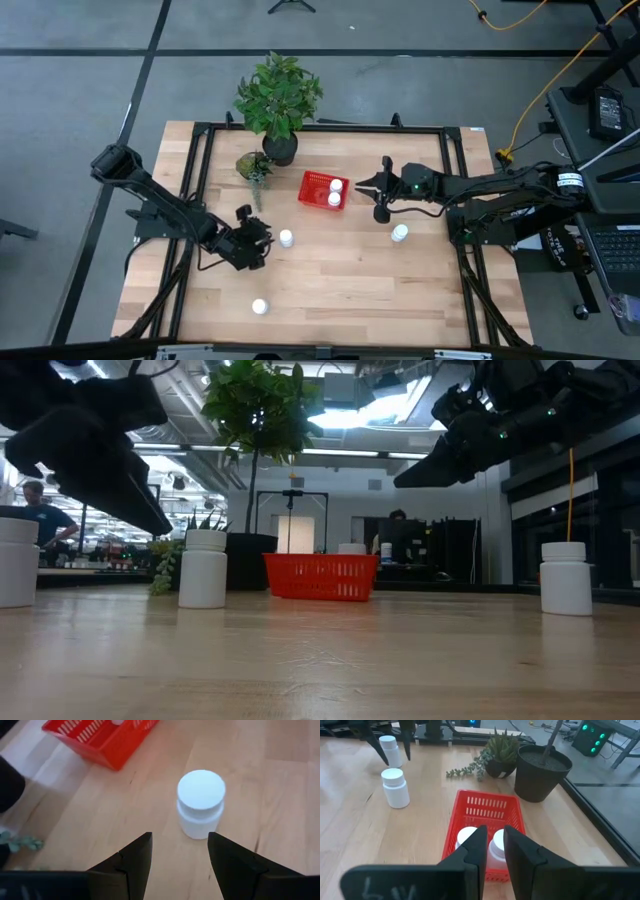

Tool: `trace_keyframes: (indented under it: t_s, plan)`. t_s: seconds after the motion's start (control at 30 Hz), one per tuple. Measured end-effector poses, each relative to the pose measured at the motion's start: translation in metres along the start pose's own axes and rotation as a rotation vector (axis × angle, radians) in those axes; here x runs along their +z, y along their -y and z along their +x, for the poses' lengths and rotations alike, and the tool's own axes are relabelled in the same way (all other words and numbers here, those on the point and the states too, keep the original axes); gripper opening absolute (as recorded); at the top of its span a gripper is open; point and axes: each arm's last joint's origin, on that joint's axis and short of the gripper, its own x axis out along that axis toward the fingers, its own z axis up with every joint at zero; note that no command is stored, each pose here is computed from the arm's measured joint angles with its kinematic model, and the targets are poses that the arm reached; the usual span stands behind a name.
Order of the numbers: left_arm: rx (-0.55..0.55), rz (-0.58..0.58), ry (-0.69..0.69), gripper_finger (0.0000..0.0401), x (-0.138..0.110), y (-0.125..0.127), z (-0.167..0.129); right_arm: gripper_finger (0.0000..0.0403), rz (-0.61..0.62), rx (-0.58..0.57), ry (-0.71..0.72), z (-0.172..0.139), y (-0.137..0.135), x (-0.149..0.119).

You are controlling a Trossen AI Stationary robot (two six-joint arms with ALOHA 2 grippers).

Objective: Pick and place pill bottles into a basket
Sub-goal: Put the white medicine bottle into the red bin

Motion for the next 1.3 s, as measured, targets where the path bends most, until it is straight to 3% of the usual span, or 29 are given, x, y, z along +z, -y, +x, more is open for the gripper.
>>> trace_keyframes:
  t_s: [0.13,0.63,1.3]
  plan:
    - [-0.035,-0.04,-0.007,0.0187,0.005,-0.001,0.004,0.0068,-0.002,-0.002,0.014,0.0,0.0,0.001]
    - [-0.123,0.025,-0.043,0.0187,0.014,-0.004,0.032,0.0068,-0.021,-0.002,0.013,0.0,0.0,0.001]
    - [-0.184,0.042,0.039,0.0187,0.023,0.001,0.032,0.0068,-0.017,-0.001,0.011,0.0,0.0,0.001]
